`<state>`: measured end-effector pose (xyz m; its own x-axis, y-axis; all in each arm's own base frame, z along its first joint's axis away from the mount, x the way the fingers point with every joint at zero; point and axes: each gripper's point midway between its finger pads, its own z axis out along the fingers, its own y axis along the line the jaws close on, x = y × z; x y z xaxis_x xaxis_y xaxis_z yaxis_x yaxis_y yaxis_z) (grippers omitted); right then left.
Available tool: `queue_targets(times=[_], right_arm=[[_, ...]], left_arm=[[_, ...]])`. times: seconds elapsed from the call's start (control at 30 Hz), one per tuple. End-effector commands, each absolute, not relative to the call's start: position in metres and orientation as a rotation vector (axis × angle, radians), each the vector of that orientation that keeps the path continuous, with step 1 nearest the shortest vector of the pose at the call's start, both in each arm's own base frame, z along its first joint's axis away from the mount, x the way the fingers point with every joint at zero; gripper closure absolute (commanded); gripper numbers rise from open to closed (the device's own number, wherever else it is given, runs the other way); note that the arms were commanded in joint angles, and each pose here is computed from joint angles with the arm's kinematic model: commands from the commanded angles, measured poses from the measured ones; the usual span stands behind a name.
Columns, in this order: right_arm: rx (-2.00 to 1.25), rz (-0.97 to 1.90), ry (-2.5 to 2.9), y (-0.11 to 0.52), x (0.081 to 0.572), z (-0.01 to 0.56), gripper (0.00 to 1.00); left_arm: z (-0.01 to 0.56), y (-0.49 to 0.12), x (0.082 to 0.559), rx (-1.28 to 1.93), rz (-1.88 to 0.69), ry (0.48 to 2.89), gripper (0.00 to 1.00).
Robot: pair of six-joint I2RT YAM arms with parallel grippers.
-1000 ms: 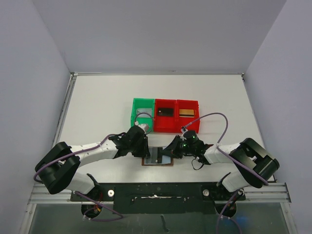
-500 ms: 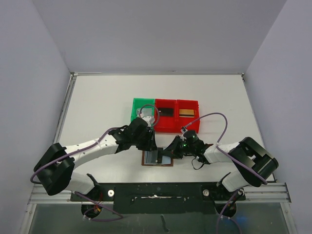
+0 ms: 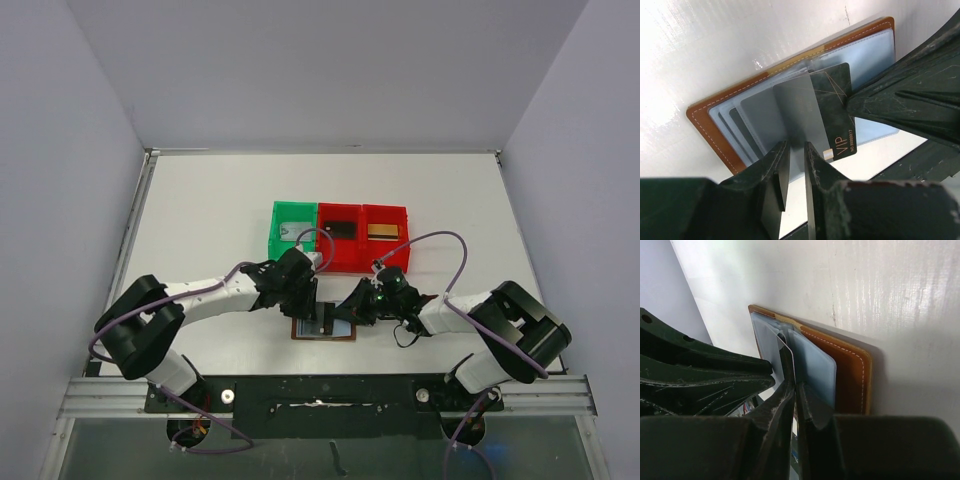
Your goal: Take the credit cards out of the card holder
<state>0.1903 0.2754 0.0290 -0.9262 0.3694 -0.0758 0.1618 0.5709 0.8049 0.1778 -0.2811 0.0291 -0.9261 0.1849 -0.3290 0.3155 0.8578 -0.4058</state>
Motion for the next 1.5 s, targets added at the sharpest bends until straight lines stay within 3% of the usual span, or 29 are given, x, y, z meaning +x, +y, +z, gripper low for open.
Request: queue_targets(times=[0.0,0.27,0.73,1.27,1.47], right_arm=[[0.418,1.324,2.520,0.282,0.200,0.041,0.92],[0.399,1.375,2.484,0.285,0.199,0.047,0.77],[0.414,1.396,2.474,0.292,0.195,0.040,0.76],[0.506,0.935,2.525,0.238,0.200,0.041,0.57],[0.450,0.987,2.430,0.239,0.206,0.074,0.50]], left_arm=[[0.020,-0.273,0.175,0.394,-0.607,2.774,0.84],[0.014,-0.262,0.173,0.359,-0.554,2.789,0.87],[0.014,-0.262,0.170,0.330,-0.573,2.789,0.89],[0.017,-0.261,0.170,0.329,-0.569,2.787,0.90],[0.017,-0.262,0.171,0.335,-0.571,2.786,0.90]])
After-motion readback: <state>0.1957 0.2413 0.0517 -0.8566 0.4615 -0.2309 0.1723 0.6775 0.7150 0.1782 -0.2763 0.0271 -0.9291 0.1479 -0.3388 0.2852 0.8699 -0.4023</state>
